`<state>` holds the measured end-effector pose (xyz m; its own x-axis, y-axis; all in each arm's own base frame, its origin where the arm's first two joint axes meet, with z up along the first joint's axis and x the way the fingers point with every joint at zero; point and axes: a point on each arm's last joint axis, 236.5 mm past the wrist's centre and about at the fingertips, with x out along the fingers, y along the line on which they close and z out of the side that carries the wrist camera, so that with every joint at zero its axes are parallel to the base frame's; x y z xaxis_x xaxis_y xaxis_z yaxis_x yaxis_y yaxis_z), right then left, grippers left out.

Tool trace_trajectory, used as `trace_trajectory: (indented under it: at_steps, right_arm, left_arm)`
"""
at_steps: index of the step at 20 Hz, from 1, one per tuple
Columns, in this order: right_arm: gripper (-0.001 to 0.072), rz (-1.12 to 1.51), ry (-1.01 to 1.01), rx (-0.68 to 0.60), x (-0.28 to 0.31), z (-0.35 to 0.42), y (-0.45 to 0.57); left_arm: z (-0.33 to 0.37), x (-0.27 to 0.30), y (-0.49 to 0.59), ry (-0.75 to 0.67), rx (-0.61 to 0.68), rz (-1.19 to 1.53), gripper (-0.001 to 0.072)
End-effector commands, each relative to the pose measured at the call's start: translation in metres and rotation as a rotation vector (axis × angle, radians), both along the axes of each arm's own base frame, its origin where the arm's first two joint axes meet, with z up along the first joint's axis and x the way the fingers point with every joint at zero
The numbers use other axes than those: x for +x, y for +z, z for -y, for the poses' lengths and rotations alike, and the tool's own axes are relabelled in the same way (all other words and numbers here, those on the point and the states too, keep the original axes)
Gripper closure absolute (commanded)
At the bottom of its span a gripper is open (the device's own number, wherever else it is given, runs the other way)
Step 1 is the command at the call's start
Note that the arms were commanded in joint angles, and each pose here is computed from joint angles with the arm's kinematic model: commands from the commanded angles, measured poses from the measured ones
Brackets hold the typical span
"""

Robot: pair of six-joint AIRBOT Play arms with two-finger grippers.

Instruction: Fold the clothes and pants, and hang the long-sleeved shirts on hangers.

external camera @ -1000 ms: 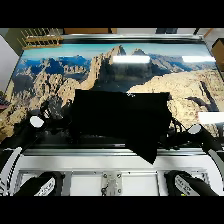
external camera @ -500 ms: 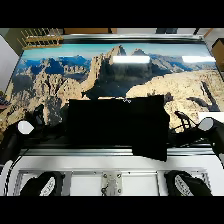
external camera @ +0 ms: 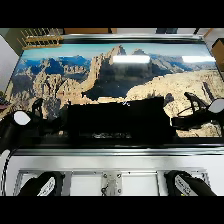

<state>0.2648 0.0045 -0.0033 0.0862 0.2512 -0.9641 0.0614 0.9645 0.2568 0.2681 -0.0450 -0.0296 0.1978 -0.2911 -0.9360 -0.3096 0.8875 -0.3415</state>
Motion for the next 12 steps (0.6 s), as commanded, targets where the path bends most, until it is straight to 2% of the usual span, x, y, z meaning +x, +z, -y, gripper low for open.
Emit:
trace_trajectory:
  at_steps: [1,7,12]
  right_arm:
    - [0.0703,0.058,0.004,-0.021,0.052,0.005,0.002]
    - [0.0703,0.187,0.018,-0.05,0.132,-0.002,-0.014]
    - [0.0702,0.231,-0.025,-0.044,0.159,-0.003,-0.035]
  left_arm:
    - [-0.002,0.046,-0.009,-0.007,-0.016,-0.01,0.0703]
    - [-0.003,0.104,-0.039,-0.007,-0.038,-0.079,0.0703]
    - [0.004,0.134,-0.056,-0.027,-0.053,-0.105,0.0703]
